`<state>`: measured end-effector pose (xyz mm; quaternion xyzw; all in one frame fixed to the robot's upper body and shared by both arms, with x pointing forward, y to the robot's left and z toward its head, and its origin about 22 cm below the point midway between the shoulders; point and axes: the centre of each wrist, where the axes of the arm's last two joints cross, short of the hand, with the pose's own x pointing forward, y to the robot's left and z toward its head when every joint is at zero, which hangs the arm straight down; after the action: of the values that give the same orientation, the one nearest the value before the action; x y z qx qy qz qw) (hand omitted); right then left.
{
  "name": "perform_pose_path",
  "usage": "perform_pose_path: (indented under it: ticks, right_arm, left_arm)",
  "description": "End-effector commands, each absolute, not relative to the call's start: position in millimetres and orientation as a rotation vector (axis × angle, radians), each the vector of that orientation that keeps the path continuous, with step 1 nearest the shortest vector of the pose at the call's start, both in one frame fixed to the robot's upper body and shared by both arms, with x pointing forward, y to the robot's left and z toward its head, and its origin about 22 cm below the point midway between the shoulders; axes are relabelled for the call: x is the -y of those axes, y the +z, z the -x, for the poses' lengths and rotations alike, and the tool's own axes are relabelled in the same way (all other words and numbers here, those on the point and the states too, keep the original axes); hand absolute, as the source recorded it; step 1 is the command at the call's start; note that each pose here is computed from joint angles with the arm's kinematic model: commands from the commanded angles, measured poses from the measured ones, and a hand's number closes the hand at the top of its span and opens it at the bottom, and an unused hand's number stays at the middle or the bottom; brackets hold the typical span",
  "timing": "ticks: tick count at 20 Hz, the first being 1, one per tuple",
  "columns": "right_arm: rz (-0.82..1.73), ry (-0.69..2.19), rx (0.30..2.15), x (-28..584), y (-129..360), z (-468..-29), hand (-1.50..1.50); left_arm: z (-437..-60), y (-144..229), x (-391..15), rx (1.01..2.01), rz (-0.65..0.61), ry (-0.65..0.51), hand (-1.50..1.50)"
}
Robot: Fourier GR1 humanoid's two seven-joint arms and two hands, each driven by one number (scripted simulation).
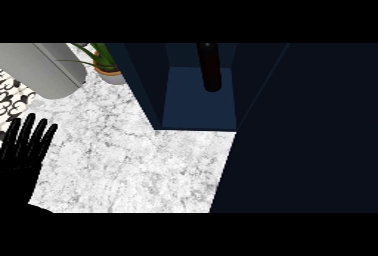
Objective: Pick up the wine, place it into the cabinet and close the cabinet
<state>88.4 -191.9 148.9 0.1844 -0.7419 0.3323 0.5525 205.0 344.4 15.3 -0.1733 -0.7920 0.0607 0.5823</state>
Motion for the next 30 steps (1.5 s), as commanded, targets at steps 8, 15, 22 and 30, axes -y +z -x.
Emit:
perform_pose_path:
  ticks: [8, 15, 22, 30]
  right_arm:
    - [-0.672, 0.677, 1.818, 162, 179, -91, 1.5]
    - [-0.625, 0.708, 1.806, 128, 178, -131, 1.5]
    - [-0.623, 0.701, 1.809, 47, 213, -179, 1.5]
    - [-0.569, 0.616, 1.774, -7, 249, -238, 1.5]
  left_arm:
    - [-212, 30, -359, 1.844, 0.423, 0.117, -1.5]
    - [-223, 40, -361, 1.865, 0.426, 0.11, -1.5]
    - [-221, 42, -387, 1.851, 0.392, 0.115, -1.5]
    - [-217, 32, -394, 1.852, 0.373, 0.148, -1.5]
